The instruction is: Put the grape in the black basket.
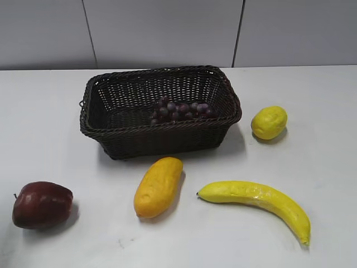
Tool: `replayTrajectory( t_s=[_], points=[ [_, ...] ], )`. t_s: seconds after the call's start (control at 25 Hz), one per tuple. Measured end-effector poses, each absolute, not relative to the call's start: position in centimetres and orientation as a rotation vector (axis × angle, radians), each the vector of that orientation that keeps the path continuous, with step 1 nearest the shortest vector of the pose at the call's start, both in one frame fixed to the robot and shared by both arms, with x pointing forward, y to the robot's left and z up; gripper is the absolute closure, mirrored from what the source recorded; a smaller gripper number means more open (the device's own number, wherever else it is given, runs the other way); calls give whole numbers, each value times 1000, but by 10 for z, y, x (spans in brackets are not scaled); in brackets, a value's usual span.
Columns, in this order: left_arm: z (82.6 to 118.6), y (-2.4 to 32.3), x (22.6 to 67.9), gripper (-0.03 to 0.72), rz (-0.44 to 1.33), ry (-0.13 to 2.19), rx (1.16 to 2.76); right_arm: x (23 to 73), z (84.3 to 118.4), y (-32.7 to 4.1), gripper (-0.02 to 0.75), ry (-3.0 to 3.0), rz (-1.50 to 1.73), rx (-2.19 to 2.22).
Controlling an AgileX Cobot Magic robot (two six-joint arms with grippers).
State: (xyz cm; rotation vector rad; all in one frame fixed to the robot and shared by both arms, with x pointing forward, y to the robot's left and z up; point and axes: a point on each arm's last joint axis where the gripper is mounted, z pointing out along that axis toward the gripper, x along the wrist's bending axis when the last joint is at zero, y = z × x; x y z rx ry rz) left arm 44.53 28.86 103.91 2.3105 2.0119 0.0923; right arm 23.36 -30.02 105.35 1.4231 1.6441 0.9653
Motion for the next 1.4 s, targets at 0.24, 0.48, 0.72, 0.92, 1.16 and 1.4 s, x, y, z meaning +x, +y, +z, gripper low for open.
replayTrajectory(
  t_s=[0.24, 0.48, 0.72, 0.92, 1.16, 1.4],
  points=[
    [1030, 289, 419, 199, 119, 1995, 2281, 234, 1054, -300, 238, 1644, 965, 1423],
    [1023, 291, 391, 199, 159, 1976, 2258, 234, 1054, -300, 238, 1644, 965, 1423],
    [1022, 292, 364, 199, 260, 1922, 2191, 234, 1054, -300, 238, 1644, 965, 1423],
    [1028, 291, 345, 200, 364, 1851, 2100, 234, 1054, -300, 238, 1644, 965, 1423],
    [1027, 292, 320, 200, 427, 1805, 2049, 234, 1054, -300, 238, 1644, 965, 1423],
    [1036, 293, 300, 200, 541, 1724, 1964, 234, 1054, -300, 238, 1644, 965, 1423]
  ],
)
